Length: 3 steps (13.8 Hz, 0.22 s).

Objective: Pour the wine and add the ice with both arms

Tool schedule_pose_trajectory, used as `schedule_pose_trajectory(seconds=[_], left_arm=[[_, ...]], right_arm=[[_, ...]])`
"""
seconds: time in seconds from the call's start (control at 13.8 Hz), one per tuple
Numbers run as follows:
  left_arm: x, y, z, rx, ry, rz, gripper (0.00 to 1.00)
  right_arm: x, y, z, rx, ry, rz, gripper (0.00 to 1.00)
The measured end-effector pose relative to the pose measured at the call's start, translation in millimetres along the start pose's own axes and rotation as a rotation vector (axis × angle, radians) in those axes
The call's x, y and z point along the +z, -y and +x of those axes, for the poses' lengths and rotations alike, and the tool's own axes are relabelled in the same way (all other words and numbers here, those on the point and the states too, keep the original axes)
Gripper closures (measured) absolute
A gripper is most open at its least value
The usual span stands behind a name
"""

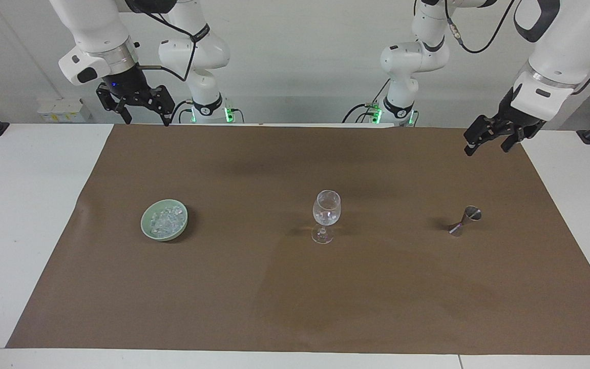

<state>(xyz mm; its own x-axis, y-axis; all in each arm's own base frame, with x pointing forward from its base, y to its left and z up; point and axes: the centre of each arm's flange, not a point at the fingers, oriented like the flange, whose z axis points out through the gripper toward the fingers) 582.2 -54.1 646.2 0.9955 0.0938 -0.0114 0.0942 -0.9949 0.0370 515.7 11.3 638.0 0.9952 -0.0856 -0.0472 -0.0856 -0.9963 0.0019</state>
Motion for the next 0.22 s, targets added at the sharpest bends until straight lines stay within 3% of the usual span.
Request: schedule_pose_trajectory(seconds=[0.22], left_arm=[[-0.3,0.0,-1.3,0.002,0.003,0.011,0.00]], right_arm=[[0.1,0.0,0.0,0.000,0.000,0.000,0.00]])
